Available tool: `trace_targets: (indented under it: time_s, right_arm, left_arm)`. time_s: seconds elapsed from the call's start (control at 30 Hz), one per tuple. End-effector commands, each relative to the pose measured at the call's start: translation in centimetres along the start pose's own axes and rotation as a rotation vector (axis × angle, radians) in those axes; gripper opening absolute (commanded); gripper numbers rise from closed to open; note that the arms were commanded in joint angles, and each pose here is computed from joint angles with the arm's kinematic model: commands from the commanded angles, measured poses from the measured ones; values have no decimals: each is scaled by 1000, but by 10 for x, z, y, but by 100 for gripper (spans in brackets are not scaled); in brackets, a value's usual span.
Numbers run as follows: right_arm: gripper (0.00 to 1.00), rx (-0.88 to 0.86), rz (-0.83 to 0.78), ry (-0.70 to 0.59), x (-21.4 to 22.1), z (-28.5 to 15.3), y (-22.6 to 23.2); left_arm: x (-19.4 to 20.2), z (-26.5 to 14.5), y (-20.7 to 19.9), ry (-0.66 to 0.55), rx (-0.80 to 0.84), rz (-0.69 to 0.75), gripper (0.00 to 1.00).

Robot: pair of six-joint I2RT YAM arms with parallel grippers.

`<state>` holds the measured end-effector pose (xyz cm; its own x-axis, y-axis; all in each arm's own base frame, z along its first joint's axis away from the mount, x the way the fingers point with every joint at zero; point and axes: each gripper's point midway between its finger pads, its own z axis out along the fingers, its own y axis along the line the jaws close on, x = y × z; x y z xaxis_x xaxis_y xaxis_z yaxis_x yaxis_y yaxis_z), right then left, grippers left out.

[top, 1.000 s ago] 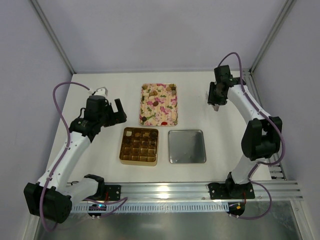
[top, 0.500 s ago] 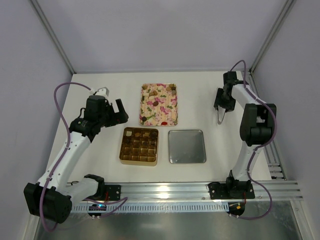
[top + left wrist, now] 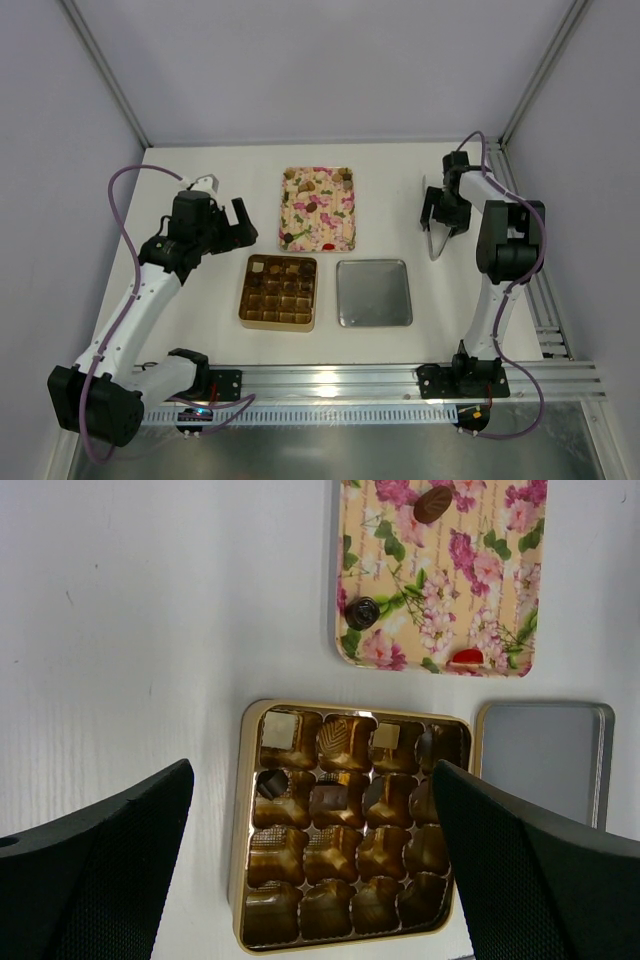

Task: Pack the chocolate

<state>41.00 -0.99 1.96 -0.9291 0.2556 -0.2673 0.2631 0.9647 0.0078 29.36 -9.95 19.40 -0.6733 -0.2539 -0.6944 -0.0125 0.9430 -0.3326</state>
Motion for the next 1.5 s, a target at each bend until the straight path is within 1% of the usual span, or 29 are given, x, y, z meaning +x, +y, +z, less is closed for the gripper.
trace_targets:
  time_s: [0.0,0.13,0.3,0.37,0.4,0.43,0.47,0.5,0.53,0.57,0.6,0.63,0.67,0.73,0.83,0.93,0.97,1.2,1.37,1.47]
  right_arm:
    - [81,-4,12,-36,-7,-12,-1]
    - [85,-26,41,-101,-16,-34,2]
    - [86,-72,72,-205,-28,-77,7]
    - [83,-108,72,-209,-17,-86,14]
    - [82,-136,59,-254,-14,-102,26]
    - [81,-140,34,-225,10,-97,33]
    - [79,-156,14,-234,19,-99,41]
    - [76,-192,-12,-259,34,-113,58]
    - [73,-178,-21,-211,61,-99,55]
    - [68,-196,-25,-218,71,-97,61]
    - [66,-212,-31,-214,85,-97,67]
    - [65,-210,-35,-188,108,-91,64]
    - [60,-219,-36,-197,114,-90,65]
    - [58,-212,-38,-176,137,-84,61]
    - [51,-214,-35,-173,153,-78,54]
    - [47,-223,-42,-162,162,-74,55]
    - [46,-250,-50,-145,166,-72,60]
    - [41,-255,-76,-107,174,-58,68]
    - [32,-275,-87,-74,178,-50,77]
    - [25,-273,-93,-57,181,-45,79]
  left_arm:
    - [-9,-3,-6,-35,28,-7,100]
    - [-9,-2,-7,-36,30,-6,100]
    - [-9,-3,-8,-36,36,0,100]
    - [-7,-3,-9,-29,44,1,100]
    - [-6,-2,-10,-23,49,2,100]
    - [-7,-1,-11,-22,55,0,100]
    - [-6,-2,-14,-17,69,3,100]
    - [-5,-1,-16,-14,76,1,100]
    - [-5,0,-18,-7,84,0,100]
    - [-5,-1,-21,-4,93,2,100]
    - [-4,-1,-26,1,108,7,100]
    - [-6,-2,-32,0,120,15,100]
    - [-7,-3,-36,0,129,14,100]
    - [-6,-5,-48,7,151,35,100]
    - [1,-8,-61,25,171,58,100]
    - [9,-9,-74,45,192,83,100]
    - [11,-9,-77,52,196,90,100]
    - [21,-12,-98,80,240,123,100]
    - [28,-12,-109,116,280,148,100]
    - [32,-11,-113,132,290,157,100]
